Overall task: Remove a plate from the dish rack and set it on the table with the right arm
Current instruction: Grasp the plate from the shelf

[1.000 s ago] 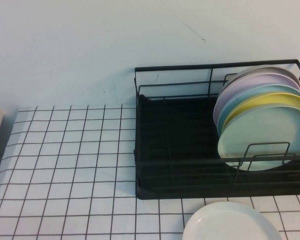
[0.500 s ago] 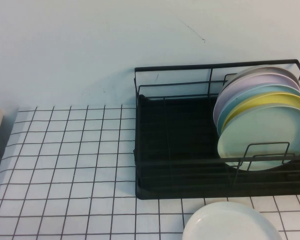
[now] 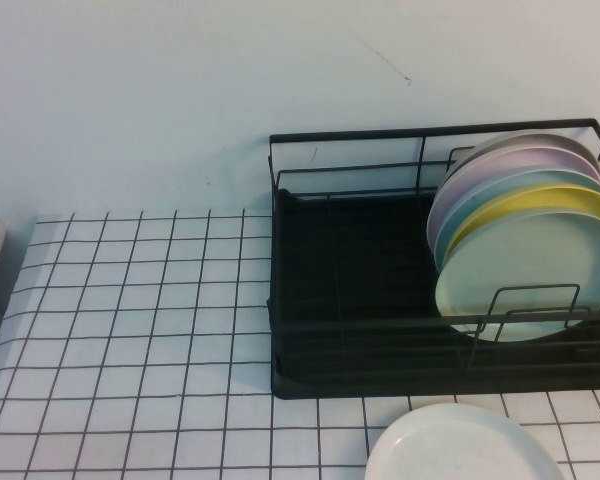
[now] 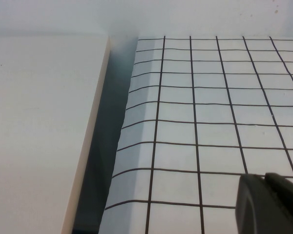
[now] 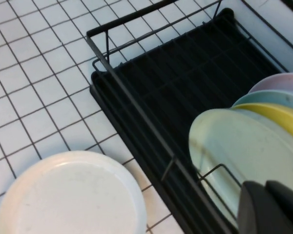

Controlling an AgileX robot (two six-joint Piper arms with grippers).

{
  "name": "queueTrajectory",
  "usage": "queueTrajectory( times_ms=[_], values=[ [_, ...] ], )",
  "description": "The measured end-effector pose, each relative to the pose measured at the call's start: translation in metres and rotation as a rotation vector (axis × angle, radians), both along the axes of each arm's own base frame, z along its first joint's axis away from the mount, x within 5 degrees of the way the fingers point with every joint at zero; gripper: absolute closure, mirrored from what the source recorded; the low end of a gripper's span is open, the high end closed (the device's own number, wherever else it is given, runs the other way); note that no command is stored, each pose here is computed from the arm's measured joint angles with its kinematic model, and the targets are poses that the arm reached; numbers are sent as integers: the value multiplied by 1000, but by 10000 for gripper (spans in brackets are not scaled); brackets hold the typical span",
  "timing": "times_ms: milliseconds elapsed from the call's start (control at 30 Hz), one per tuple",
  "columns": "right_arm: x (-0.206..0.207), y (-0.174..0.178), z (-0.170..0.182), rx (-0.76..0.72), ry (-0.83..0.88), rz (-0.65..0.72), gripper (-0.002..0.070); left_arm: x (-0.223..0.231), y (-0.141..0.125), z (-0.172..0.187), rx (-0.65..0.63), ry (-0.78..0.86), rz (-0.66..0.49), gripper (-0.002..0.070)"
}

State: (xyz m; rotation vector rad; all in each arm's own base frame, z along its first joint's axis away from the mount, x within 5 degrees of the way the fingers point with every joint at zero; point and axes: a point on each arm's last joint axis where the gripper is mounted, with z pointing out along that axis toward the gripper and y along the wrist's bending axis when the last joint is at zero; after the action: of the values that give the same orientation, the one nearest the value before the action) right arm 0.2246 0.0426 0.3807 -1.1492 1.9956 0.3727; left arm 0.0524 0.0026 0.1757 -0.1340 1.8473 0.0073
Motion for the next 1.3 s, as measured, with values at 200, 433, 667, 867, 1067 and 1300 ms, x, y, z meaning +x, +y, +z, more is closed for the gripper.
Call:
queueTrajectory(
  times_ms=[200,433,667,867,1067,1300],
  values=[
    [42,-2,-4,-66,-29,126,451,0,0,0,0,0,0,678],
    [86,-6,-37,-160,-72,246,198,0,0,0,0,0,0,678],
    [113,-6,-70,-225,-102,326,258,0,0,0,0,0,0,678],
    [133,-2,-87,-261,-139,287,302,0,0,0,0,0,0,678],
    [144,2,-108,-266,-108,291,307,0,0,0,0,0,0,678],
    [150,1,-117,-272,-99,274,465,0,0,0,0,0,0,678]
  ],
)
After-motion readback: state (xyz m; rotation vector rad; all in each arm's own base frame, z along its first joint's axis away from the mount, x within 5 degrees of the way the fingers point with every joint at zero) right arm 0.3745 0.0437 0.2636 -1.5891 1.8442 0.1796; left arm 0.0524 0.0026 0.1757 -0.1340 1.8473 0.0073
